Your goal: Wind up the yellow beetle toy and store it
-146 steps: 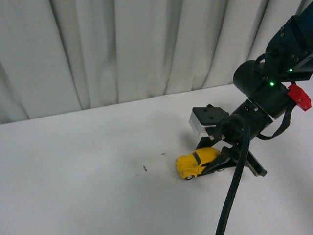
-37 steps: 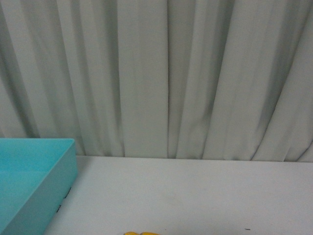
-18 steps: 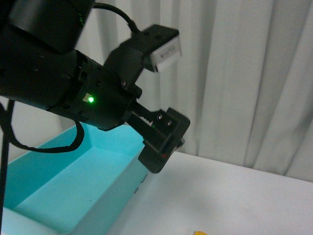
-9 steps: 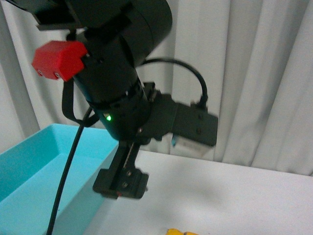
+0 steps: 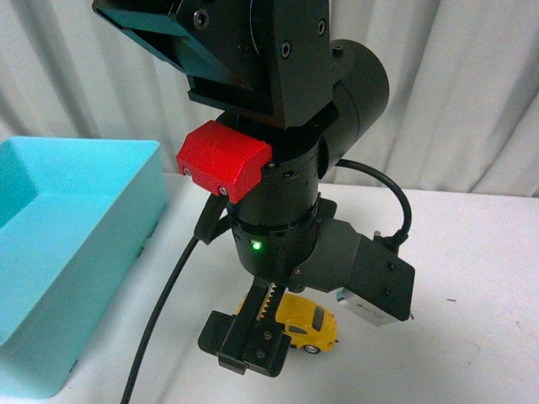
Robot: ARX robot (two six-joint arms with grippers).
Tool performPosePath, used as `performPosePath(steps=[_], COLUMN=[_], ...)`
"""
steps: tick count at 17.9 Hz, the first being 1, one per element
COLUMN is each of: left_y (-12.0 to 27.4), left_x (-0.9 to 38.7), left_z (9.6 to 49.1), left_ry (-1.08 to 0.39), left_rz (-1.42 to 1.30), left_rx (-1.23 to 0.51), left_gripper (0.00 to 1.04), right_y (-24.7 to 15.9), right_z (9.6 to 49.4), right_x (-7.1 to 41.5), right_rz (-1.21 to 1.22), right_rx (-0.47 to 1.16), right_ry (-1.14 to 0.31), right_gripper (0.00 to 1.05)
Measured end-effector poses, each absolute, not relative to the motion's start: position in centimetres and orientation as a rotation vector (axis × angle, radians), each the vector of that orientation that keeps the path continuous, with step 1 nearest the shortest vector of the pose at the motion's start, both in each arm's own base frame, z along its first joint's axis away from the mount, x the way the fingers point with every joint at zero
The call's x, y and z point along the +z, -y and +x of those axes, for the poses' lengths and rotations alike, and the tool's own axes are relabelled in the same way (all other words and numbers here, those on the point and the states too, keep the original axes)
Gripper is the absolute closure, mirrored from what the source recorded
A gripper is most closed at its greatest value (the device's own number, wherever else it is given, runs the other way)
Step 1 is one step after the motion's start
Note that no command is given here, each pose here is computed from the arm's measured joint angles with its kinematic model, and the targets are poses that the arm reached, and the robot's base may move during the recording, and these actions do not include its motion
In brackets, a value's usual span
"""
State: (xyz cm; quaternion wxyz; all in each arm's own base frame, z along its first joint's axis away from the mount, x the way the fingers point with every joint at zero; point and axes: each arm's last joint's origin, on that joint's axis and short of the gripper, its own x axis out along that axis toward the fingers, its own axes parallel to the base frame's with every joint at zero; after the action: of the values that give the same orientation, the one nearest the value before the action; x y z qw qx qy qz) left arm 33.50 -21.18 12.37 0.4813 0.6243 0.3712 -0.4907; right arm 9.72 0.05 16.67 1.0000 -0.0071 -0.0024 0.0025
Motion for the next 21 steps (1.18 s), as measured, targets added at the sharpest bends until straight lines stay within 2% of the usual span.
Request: performPosePath(steps=[17,18,21], left_y=[22.1,22.2,22.3], left_x=[9.7,9.6,9.4], left_z=[34.9,35.0,34.9], left_ry=[-1.025,-1.019,-1.021], left_rz=[1.383,1.38,1.375], left_rx=[-1.011,-1.005,-1.005], left_gripper=[0.08,0.13,0.36], right_y=[0.0,0.0,0.0], right_z=[9.7,9.7,9.7], right_x=[16.7,16.7,16.7], right_rz=[-0.014,-0.014,-0.014], right_rx=[0.005,0.005,0.005], right_ry=[0.004,0.004,0.005], right_gripper=[0.07,0.07,0.07])
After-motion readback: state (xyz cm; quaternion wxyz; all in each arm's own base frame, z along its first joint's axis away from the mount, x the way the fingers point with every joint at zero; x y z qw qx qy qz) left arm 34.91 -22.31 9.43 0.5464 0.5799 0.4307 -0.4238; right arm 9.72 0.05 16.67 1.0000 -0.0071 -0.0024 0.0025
